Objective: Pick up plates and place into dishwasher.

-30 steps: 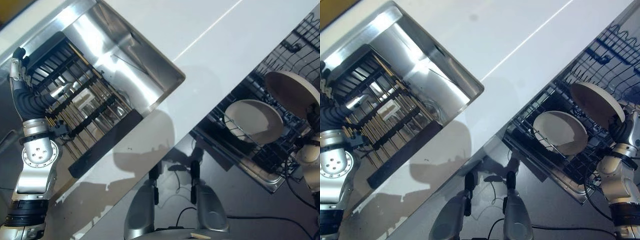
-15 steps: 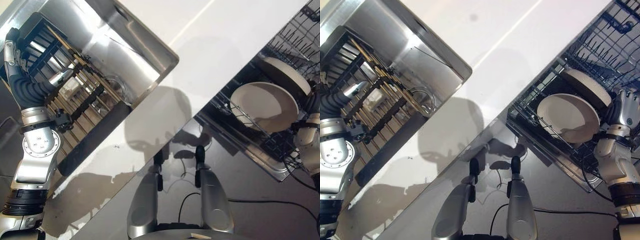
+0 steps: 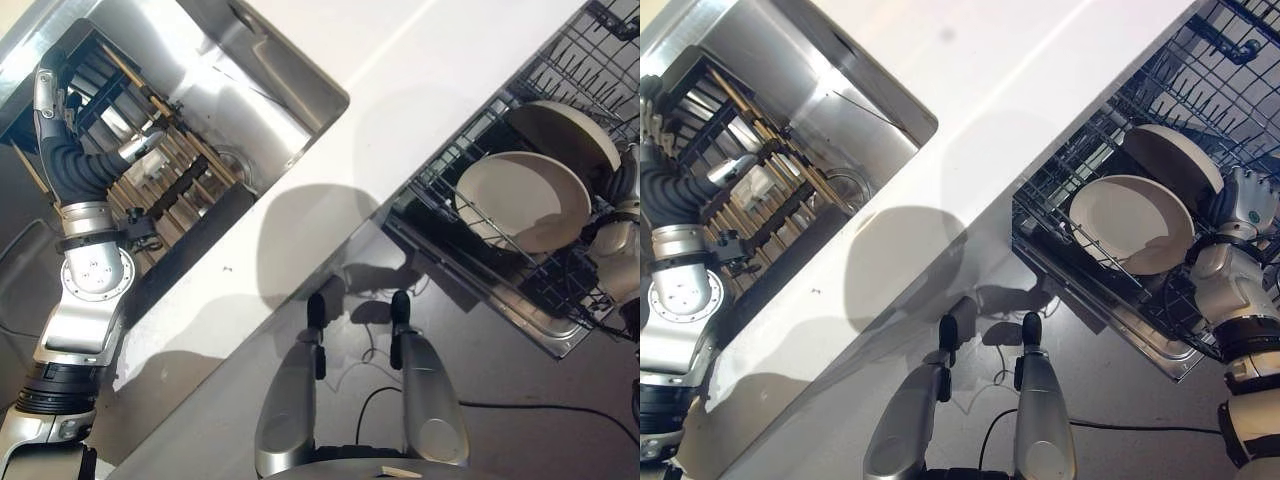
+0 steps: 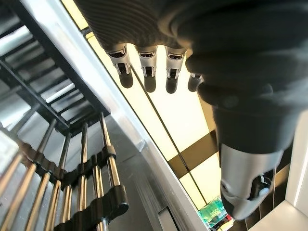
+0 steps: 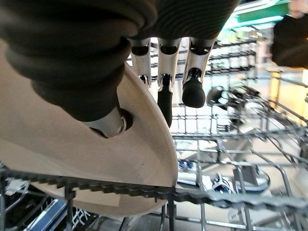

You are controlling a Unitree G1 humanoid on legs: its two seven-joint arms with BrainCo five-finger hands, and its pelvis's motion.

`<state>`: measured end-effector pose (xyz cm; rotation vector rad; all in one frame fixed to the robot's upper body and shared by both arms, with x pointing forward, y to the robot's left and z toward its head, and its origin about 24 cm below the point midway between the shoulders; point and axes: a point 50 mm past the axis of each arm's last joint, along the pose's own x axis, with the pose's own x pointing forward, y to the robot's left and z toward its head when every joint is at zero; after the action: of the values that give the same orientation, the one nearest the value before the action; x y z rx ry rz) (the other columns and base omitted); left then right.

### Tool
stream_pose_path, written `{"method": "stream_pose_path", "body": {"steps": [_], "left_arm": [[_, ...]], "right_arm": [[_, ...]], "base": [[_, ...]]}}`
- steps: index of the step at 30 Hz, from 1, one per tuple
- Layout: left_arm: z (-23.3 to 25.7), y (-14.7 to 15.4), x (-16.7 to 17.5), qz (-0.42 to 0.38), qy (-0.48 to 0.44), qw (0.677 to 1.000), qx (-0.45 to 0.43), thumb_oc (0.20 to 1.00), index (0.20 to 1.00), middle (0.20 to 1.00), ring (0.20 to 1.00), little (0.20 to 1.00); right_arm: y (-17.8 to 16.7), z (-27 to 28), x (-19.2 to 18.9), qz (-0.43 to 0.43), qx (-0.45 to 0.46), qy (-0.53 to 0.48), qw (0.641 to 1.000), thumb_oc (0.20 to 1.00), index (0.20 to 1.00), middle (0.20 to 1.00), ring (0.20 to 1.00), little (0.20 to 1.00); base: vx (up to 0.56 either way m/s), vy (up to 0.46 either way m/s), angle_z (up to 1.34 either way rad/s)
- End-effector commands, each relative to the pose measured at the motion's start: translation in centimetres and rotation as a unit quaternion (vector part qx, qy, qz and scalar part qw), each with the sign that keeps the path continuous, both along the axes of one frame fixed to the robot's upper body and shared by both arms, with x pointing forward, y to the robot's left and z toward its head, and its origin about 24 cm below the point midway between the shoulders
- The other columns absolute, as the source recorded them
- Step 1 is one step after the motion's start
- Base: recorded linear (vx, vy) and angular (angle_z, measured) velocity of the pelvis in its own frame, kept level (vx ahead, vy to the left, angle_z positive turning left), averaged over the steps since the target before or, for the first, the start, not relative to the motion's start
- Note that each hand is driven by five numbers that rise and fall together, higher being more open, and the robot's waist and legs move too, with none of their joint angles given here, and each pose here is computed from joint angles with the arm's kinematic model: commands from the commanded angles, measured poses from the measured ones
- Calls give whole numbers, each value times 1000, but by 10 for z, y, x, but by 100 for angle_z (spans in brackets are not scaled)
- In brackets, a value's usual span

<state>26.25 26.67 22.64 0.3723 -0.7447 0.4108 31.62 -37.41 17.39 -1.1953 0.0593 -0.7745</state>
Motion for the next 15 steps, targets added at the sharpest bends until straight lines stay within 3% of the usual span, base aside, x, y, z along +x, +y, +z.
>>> {"method": "stream_pose_path", "body": {"steps": [1, 3, 4, 6, 15], "left_arm": [[21, -4, -3, -14, -47, 999, 12, 1000, 1000, 1000, 1000, 1000], [21, -5, -2, -15, -46, 999, 14, 1000, 1000, 1000, 1000, 1000], [22, -5, -2, -15, -45, 999, 14, 1000, 1000, 1000, 1000, 1000], [23, -5, -1, -16, -44, 999, 18, 1000, 1000, 1000, 1000, 1000], [23, -4, 1, -12, -39, 999, 22, 1000, 1000, 1000, 1000, 1000]], "right_arm": [[-17, -37, -13, -63, 20, 91, 994, 200, 200, 200, 200, 200], [-16, -40, -14, -67, 28, 92, 993, 200, 200, 200, 200, 200], [-16, -41, -15, -69, 30, 88, 993, 288, 288, 288, 288, 288], [-17, -40, -15, -71, 32, 81, 994, 1000, 1000, 1000, 1000, 1000], [-18, -46, -18, -80, 55, 80, 992, 1000, 1000, 1000, 1000, 1000]], "base": [[-21, -40, 9], [-15, -39, 5], [-16, -34, 2], [-18, -32, 3], [-10, -14, 4]]}}
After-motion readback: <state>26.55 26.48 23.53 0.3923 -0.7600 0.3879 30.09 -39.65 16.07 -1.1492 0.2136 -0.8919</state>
